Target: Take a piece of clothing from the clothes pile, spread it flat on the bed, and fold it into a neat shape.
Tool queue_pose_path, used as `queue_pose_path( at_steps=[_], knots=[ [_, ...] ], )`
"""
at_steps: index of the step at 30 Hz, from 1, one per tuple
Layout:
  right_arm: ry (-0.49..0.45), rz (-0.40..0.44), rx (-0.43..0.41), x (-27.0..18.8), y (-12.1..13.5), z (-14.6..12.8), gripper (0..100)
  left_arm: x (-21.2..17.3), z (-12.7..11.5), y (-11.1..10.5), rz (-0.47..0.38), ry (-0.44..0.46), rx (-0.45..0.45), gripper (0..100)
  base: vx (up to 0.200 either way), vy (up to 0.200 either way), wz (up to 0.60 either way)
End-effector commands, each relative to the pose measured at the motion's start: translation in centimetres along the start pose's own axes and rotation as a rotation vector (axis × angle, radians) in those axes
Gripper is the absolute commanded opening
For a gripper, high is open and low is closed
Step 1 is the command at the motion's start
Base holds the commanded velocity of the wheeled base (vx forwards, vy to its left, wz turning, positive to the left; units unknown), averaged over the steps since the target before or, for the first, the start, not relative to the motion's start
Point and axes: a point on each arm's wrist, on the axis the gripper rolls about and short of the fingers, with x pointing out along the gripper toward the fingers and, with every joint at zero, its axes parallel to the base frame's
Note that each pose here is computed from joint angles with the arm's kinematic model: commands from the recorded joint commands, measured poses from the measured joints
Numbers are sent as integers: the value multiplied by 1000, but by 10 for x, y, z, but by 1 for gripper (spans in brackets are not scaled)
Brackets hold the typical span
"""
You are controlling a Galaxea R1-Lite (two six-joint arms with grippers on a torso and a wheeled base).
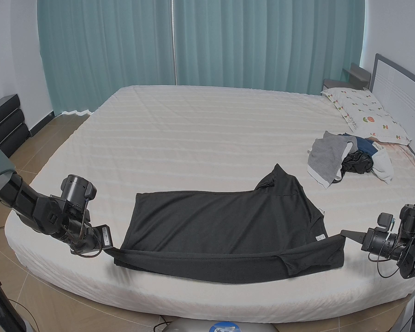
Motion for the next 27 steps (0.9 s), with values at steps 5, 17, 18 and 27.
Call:
queue_pose_path(
  at_steps=[5,17,18,27],
  knots=[
    [19,-7,22,8,-11,-4,0,23,7,-4,22,22,-33,0,0,0,0],
    [25,-4,21,33,-34,-4,0,60,23,-15,-20,-53,-167,0,0,0,0],
    [28,-2,21,36,-36,-4,0,65,23,-15,-19,-54,-178,0,0,0,0],
    [56,-7,43,58,-59,-15,0,93,32,-20,-13,-49,-255,0,0,0,0]
  ],
)
